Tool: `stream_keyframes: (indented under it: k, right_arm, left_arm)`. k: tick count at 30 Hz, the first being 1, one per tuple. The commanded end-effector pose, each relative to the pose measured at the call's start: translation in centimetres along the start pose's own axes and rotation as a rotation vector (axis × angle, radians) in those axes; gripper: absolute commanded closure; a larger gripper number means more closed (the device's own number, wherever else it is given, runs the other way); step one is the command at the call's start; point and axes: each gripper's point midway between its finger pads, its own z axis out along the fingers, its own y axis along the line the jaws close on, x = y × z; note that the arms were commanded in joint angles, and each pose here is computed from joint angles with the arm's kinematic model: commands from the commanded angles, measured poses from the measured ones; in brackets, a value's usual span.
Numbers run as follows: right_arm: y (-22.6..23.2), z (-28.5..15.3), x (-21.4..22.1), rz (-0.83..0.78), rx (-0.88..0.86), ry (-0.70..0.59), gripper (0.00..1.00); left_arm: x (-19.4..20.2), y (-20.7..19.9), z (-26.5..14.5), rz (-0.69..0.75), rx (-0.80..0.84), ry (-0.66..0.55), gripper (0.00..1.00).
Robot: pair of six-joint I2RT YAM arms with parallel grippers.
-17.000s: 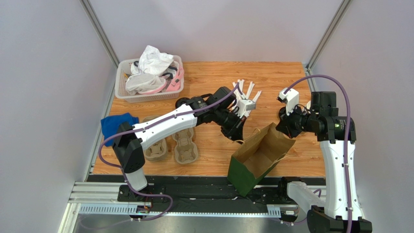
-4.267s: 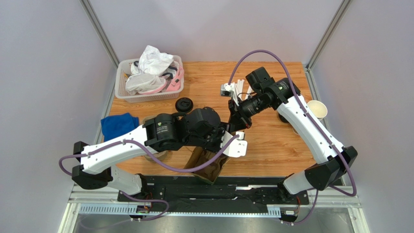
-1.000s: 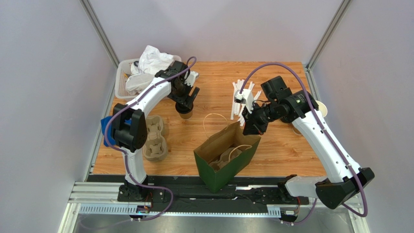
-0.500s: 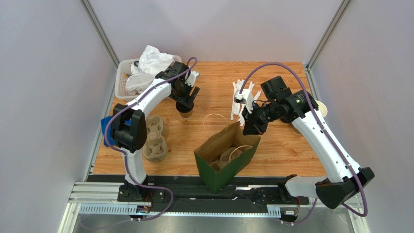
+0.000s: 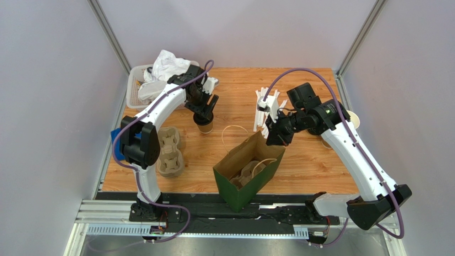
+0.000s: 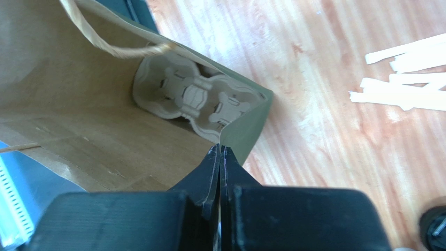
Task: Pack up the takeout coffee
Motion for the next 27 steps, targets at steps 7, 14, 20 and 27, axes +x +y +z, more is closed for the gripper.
stream_keyframes:
  k: [7, 14, 20, 27]
  right_arm:
    - [-0.9, -1.9, -2.3, -0.046, 0.139, -0.141, 1.00]
    - [-1.4, -2.6, -2.5, -0.031, 0.204, -0.181, 1.00]
    - [-1.8, -3.1, -3.3, -0.002, 0.240, -0.215, 1.00]
    - [-2.1, -3.1, -3.7, 0.036, 0.251, -0.217, 1.00]
  left_arm:
    - [-6.3, -7.0, -18.6, 0.068, 0.252, -0.375, 0.81]
    - [-8.2, -10.4, -30.1, 0.228, 0.329, -0.665, 0.84]
    - [-6.4, -16.1, -37.8, 0.511, 0.391, -0.863, 0.82]
    - [-1.4, -23.5, -38.8, 0.779, 0.518, -0.850, 0.84]
